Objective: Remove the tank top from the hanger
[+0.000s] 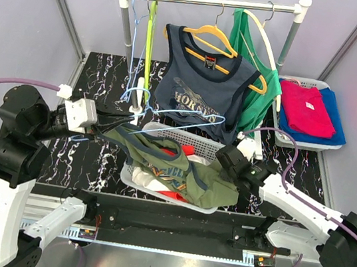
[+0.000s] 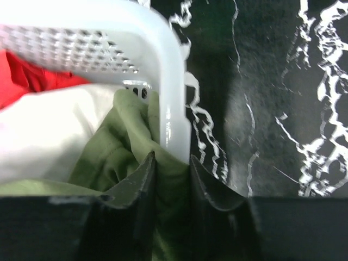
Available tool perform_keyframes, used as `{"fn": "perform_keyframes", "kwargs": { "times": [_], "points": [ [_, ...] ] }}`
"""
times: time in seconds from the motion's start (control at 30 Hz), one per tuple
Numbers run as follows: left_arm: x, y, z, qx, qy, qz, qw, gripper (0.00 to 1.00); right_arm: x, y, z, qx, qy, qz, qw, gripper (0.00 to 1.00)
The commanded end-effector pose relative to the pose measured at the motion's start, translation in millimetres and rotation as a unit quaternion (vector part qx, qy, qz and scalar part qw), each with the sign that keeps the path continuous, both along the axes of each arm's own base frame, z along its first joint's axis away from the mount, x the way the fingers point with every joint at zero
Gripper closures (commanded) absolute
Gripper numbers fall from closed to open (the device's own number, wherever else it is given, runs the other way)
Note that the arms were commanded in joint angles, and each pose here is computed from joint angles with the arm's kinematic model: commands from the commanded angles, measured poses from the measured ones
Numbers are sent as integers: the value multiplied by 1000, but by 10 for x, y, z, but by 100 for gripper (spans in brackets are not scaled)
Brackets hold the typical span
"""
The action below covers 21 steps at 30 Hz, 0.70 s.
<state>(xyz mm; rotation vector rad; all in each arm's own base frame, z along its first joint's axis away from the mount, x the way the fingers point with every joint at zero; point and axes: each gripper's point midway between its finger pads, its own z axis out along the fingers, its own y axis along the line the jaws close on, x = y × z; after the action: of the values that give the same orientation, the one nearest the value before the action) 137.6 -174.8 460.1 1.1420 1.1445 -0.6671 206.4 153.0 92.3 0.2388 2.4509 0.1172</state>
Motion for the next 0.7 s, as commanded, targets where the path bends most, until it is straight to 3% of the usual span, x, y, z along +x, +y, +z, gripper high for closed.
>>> {"fn": "perform_keyframes", "kwargs": {
  "times": [0.0,0.23,0.3,0.33,0.37,0.47,0.5,0.6,0.67],
  "points": [
    [-72,8,83,0,-29,-7,1000,100,241,19,75,20,-32,-22,999,73],
    [-110,-4,30,1,-20,-17,1000,100,591,-127,364,-6,-65,-20,998,74],
    [-102,-10,-12,2,-12,-18,1000,100,632,-119,372,-13,-63,-15,998,70],
    [-106,-10,-23,1,-10,-18,1000,100,651,-99,407,-16,-65,-6,998,63],
    [-120,-14,-34,1,-9,-21,1000,100,649,-68,421,-12,-62,3,998,44],
    [-114,-20,-81,3,-3,-24,1000,100,642,29,586,5,-75,42,996,28],
    [-98,-21,-96,4,-2,-23,1000,100,629,37,747,19,-96,51,994,17],
    [-87,-29,-126,5,3,-25,1000,100,540,28,1219,47,-156,91,983,7],
    [-75,-36,-143,6,4,-27,1000,100,446,-49,1435,46,-181,107,977,6]
  ]
}}
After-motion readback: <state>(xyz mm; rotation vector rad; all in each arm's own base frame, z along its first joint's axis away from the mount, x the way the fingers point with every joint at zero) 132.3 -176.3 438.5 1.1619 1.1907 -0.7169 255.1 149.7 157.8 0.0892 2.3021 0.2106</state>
